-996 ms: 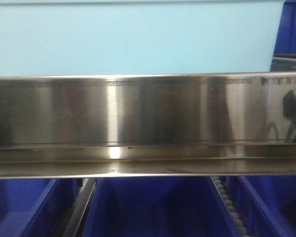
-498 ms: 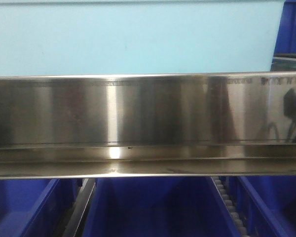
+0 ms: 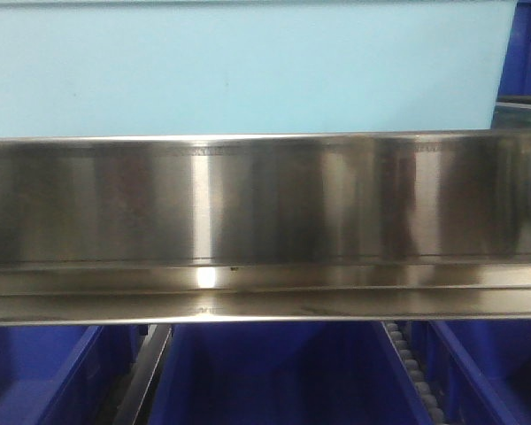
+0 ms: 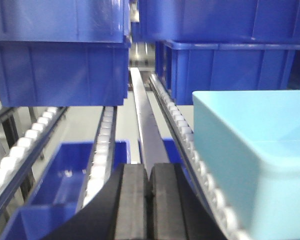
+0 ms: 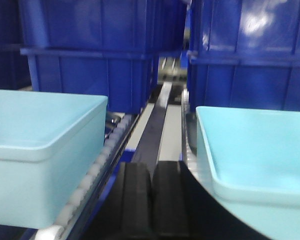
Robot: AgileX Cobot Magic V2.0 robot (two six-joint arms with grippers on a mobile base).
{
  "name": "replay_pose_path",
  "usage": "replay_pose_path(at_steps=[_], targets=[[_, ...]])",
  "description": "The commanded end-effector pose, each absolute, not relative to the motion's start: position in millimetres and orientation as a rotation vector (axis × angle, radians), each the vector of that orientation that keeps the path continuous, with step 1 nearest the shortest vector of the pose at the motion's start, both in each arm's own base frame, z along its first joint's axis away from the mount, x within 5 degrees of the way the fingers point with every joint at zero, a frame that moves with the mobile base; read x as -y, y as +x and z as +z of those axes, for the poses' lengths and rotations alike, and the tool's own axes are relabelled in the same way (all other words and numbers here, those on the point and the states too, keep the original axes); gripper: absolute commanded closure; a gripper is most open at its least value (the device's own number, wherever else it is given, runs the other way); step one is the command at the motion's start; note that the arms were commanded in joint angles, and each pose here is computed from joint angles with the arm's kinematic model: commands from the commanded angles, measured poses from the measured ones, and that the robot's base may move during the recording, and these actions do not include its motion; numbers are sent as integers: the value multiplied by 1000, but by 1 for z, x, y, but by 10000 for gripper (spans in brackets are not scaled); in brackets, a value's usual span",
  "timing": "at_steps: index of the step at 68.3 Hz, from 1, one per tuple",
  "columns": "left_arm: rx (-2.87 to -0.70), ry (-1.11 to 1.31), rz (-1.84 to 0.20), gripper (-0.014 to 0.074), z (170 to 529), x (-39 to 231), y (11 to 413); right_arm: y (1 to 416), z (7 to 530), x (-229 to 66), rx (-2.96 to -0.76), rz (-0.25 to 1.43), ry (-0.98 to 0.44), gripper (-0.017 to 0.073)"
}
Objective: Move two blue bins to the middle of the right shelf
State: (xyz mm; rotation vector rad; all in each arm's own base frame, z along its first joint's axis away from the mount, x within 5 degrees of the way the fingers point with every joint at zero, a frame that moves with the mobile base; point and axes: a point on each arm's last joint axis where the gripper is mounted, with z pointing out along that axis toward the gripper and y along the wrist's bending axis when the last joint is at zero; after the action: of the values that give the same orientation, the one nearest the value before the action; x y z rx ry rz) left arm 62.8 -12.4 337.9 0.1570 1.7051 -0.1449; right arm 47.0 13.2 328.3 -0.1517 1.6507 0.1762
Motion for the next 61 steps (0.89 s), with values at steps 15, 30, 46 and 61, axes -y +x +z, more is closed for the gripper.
replay_pose_path(at_steps=[15,30,46,61], targets=[[-1997,192,-147,704,393,26,130,116,382,-23,-1877,179,-176,722],[-2033,194,-144,704,400,34,170,162,396,-28,-1864,171,-157,722],[-2024,179,-148,704,390,41,210,197,388,-30,-1868,161,-140,722],[-2212,207,-187,704,392,58,251,237,392,-48,-2062,281,-157,715]])
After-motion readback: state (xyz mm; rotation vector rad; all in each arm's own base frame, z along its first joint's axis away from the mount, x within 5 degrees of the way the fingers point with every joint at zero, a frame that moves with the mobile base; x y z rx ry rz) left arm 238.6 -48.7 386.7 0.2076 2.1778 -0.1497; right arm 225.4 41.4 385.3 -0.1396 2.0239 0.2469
